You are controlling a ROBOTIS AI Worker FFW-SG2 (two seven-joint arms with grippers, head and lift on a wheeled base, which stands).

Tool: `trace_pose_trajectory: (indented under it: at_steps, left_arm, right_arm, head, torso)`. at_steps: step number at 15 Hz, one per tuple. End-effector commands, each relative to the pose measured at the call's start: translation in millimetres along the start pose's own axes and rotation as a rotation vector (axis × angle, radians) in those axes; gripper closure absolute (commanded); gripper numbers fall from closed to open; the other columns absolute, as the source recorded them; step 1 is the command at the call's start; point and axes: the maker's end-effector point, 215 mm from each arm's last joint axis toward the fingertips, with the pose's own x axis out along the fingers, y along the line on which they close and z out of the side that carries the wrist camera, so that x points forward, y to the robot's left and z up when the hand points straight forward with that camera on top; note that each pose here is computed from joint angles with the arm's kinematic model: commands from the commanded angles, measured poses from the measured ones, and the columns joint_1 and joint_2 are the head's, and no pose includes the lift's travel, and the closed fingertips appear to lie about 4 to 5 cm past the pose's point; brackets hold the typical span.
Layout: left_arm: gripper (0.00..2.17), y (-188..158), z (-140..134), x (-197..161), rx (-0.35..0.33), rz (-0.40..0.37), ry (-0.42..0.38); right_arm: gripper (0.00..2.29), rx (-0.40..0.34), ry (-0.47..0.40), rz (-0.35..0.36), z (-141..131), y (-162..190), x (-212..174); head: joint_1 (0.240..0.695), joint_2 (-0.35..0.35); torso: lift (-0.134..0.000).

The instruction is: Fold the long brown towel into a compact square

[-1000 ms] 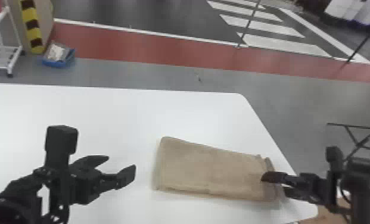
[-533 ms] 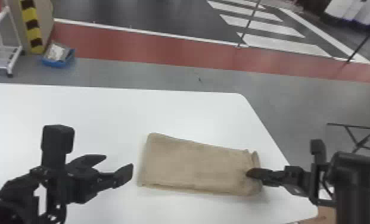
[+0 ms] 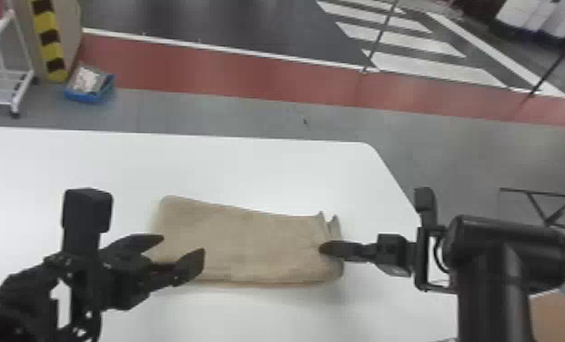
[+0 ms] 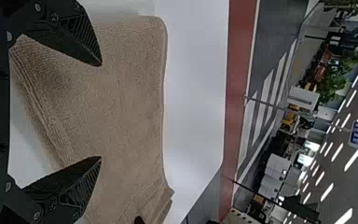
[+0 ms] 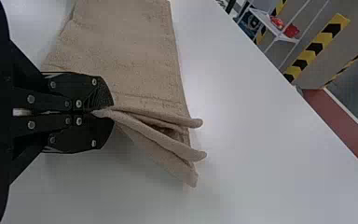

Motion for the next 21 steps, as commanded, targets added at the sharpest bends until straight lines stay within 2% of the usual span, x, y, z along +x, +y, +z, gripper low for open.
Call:
trace_pose_trajectory:
  at_steps: [1, 2, 3, 4, 7, 11, 13, 16, 21]
  left_arm:
    - [0.20, 2.4, 6.1, 2.9, 0.006, 0.011, -0.008]
    - [0.20, 9.4, 12.4, 1.7, 0.012, 0.027, -0.025]
    - [0.19, 16.4, 16.1, -0.4, 0.010, 0.040, -0.031]
    - [0.20, 21.4, 16.7, -2.7, 0.006, 0.048, -0.033]
    - [0.20, 26.3, 17.1, -6.7, -0.003, 0.053, -0.036]
    - [0.19, 21.3, 16.6, -2.1, 0.004, 0.042, -0.032]
    - [0.20, 19.4, 14.1, -0.5, 0.004, 0.038, -0.027]
    - [0.20, 18.6, 13.2, -2.2, 0.002, 0.037, -0.026]
    - [0.20, 20.8, 10.9, -3.4, -0.004, 0.040, -0.023]
  right_arm:
    - [1.62, -0.018, 0.018, 0.007, -6.6, 10.0, 8.5]
    - [1.19, -0.020, 0.018, 0.006, -9.3, 9.8, 7.1]
    - [0.35, -0.017, 0.012, 0.008, -10.9, 8.4, 3.6]
    - [0.00, -0.024, -0.008, -0.006, -6.2, 5.0, -5.5]
    - [0.04, -0.022, -0.085, -0.040, 13.2, -12.0, -43.1]
    - [0.07, -0.051, -0.144, -0.035, 33.3, -11.7, -74.5]
    - [0.09, -0.061, -0.132, -0.037, 34.0, -6.9, -66.5]
    - [0.13, -0.072, -0.059, -0.062, 22.6, -2.6, -33.7]
    - [0.15, -0.094, -0.050, -0.028, 36.9, 25.4, -6.3]
  head:
    - [0.695, -0.350]
    - [0.695, -0.350]
    - [0.695, -0.350]
    - [0.695, -0.350]
    - [0.695, -0.350]
    - [0.695, -0.350]
    - [0.695, -0.350]
    - [0.695, -0.350]
    - [0.695, -0.350]
  torso:
    - [-0.124]
    - [-0.124]
    - [-0.124]
    - [-0.124]
    - [-0.124]
    - [-0.124]
    - [-0.124]
    - [-0.124]
    - [-0.124]
